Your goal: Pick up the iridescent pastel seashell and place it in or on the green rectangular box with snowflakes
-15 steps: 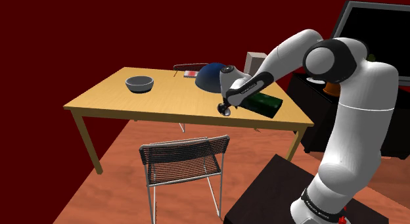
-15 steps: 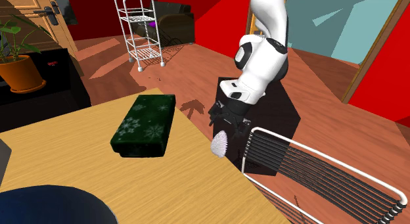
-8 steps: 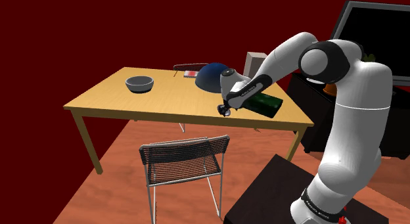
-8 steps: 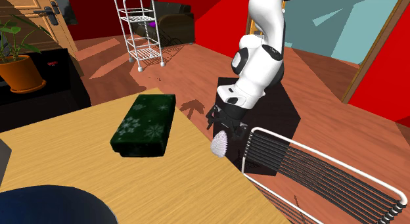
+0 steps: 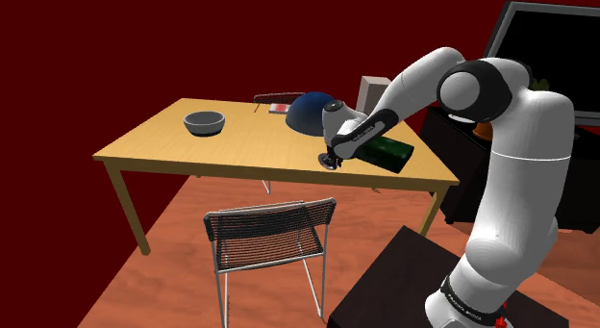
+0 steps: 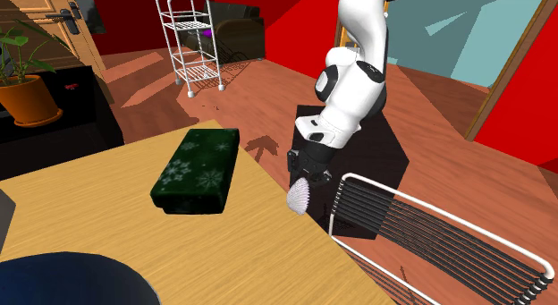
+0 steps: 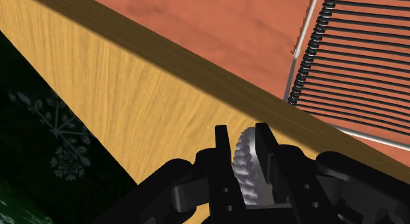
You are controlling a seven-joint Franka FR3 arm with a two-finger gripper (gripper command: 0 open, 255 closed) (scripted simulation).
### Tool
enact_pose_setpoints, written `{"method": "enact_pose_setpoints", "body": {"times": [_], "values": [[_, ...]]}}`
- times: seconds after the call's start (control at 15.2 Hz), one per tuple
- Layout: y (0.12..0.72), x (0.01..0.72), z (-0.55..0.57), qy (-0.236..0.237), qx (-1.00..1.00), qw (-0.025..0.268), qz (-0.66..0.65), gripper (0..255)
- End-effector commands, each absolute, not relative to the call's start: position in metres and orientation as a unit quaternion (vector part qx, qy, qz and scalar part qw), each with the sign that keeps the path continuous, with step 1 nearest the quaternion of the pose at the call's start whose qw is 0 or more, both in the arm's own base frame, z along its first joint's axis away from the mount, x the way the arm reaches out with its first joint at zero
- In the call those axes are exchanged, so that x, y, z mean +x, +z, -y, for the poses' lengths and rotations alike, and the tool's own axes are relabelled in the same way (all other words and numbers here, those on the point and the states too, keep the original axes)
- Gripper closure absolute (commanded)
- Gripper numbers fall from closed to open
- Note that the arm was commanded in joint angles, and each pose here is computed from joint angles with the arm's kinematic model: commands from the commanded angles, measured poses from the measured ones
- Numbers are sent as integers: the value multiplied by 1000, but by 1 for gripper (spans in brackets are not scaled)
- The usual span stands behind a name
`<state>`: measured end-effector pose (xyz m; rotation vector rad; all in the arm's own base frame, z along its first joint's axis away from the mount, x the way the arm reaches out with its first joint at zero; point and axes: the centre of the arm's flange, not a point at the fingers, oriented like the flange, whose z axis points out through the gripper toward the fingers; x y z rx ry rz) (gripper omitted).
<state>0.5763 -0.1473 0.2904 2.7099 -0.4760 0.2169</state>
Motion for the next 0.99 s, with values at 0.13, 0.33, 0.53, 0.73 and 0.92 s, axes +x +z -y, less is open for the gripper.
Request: {"method": "enact_pose_setpoints", "body": {"times": [0.13, 0.33, 0.53, 0.73, 0.92], "values": [[290, 576, 147, 77, 964, 190, 169, 255], [296, 576, 147, 77, 964, 190, 169, 255], [312, 576, 147, 77, 964, 190, 169, 255], [327, 576, 147, 77, 964, 190, 169, 255], [343, 576, 147, 77, 964, 190, 169, 255]]}}
